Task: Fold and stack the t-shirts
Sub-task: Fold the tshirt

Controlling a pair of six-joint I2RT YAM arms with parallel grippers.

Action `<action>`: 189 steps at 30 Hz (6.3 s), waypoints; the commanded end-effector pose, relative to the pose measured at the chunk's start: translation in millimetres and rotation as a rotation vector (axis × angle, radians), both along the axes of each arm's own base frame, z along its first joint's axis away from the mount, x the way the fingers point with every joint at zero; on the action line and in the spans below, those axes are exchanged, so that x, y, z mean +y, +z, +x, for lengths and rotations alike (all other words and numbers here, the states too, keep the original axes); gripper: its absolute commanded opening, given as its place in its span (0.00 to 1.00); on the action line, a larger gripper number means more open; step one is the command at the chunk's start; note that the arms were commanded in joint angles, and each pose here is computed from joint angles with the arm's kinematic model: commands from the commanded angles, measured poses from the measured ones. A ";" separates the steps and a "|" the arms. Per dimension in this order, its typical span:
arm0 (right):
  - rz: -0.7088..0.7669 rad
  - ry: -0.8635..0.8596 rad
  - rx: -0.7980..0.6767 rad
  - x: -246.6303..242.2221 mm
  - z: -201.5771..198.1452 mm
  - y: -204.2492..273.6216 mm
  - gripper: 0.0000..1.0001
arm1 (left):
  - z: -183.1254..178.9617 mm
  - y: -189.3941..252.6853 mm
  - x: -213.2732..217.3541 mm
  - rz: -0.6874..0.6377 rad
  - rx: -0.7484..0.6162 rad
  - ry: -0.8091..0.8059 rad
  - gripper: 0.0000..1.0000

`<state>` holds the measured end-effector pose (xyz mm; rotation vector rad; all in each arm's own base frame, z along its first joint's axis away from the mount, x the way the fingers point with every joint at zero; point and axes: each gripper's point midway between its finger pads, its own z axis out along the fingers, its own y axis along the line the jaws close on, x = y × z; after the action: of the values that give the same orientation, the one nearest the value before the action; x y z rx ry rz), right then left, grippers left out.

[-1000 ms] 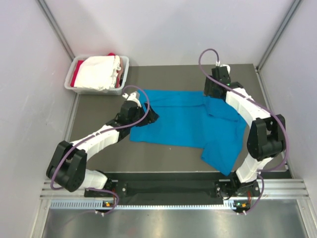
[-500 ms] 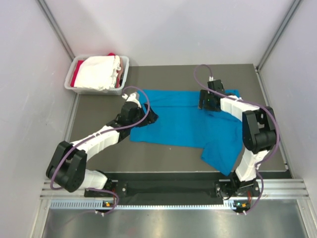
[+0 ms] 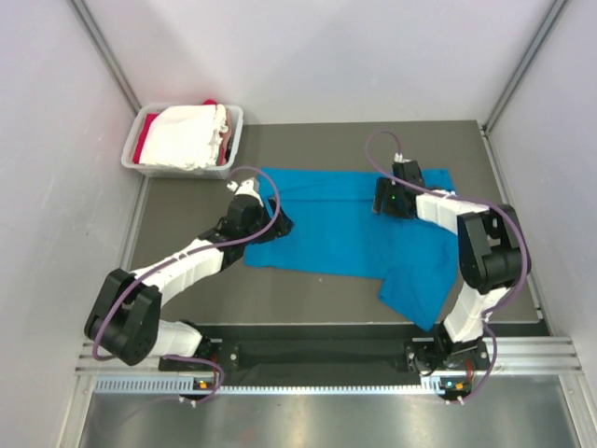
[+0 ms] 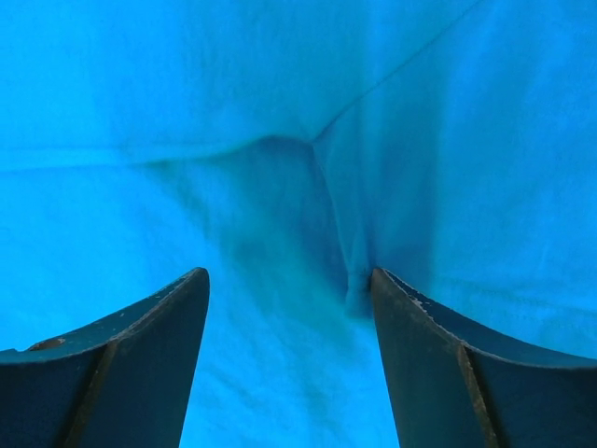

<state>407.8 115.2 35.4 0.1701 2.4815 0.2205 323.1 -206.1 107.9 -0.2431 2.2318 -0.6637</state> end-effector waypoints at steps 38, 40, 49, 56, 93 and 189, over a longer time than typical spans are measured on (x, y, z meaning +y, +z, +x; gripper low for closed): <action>-0.044 -0.253 -0.049 -88.3 27.0 24.4 1.00 | 229.1 -10.2 -26.6 -0.005 -0.044 0.088 0.78; -0.044 -0.251 -0.041 -88.9 21.1 18.7 1.00 | 230.1 -10.1 -26.9 -0.005 -0.046 0.088 0.78; -0.055 -0.232 -0.101 -91.7 21.5 56.1 1.00 | 223.6 -16.1 -27.0 0.014 -0.015 0.069 0.77; -0.049 -0.237 -0.202 -90.8 65.6 99.3 1.00 | 218.0 -23.0 -35.0 0.025 0.009 0.061 0.77; -0.006 -0.271 0.013 -130.7 127.7 -5.8 1.00 | 235.9 -96.1 -2.6 -0.019 0.191 0.337 0.76; 0.241 -0.103 -0.480 -114.1 288.5 111.1 1.00 | 363.7 -63.2 14.3 -0.170 -0.033 0.242 0.76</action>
<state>677.6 -13.2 63.2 0.4706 2.1390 0.3294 688.9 -200.4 62.5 -0.6415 2.0206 -0.7285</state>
